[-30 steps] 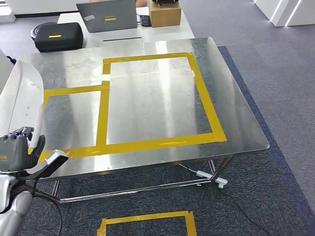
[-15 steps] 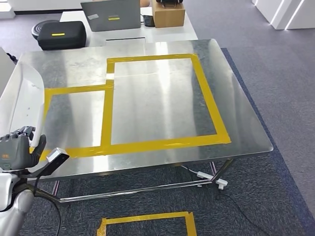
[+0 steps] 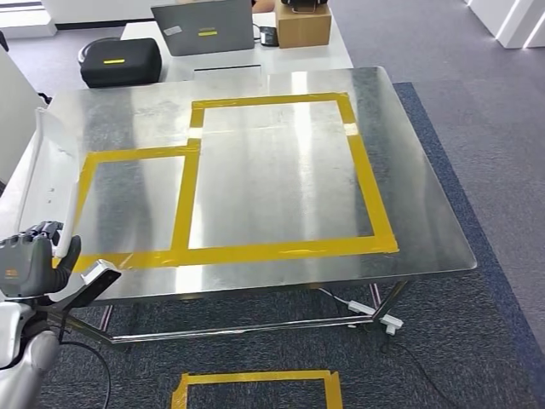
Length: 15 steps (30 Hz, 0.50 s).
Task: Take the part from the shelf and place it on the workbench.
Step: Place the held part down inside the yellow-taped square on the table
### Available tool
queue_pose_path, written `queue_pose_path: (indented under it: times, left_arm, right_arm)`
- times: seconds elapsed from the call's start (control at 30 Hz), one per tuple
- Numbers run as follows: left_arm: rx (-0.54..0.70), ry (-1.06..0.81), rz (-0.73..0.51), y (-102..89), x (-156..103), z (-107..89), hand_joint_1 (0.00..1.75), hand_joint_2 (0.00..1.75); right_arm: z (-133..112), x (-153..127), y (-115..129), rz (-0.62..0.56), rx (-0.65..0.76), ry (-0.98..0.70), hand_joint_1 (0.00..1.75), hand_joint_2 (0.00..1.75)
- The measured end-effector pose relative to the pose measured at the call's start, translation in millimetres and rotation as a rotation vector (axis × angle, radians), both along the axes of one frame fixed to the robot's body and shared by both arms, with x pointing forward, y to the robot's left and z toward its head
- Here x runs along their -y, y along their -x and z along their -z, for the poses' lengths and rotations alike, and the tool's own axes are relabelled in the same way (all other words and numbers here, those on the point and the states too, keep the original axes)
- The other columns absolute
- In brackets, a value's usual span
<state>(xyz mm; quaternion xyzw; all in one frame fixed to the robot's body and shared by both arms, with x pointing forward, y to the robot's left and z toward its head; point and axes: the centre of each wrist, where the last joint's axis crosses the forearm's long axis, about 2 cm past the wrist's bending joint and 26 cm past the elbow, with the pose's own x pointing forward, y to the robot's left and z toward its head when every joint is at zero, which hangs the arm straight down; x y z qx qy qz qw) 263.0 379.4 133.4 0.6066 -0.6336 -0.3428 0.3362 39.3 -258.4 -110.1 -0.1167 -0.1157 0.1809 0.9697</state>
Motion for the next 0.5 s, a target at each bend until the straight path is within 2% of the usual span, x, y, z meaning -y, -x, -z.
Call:
queue_pose_path:
  times: [0.5]
  left_arm:
    - [-0.003, 0.001, 0.0, -0.3, 0.4, 0.9, 1.75, 1.75]
  right_arm:
    - [-0.2, -0.1, -2.1, -0.002, 0.004, 0.0, 0.0, 0.0]
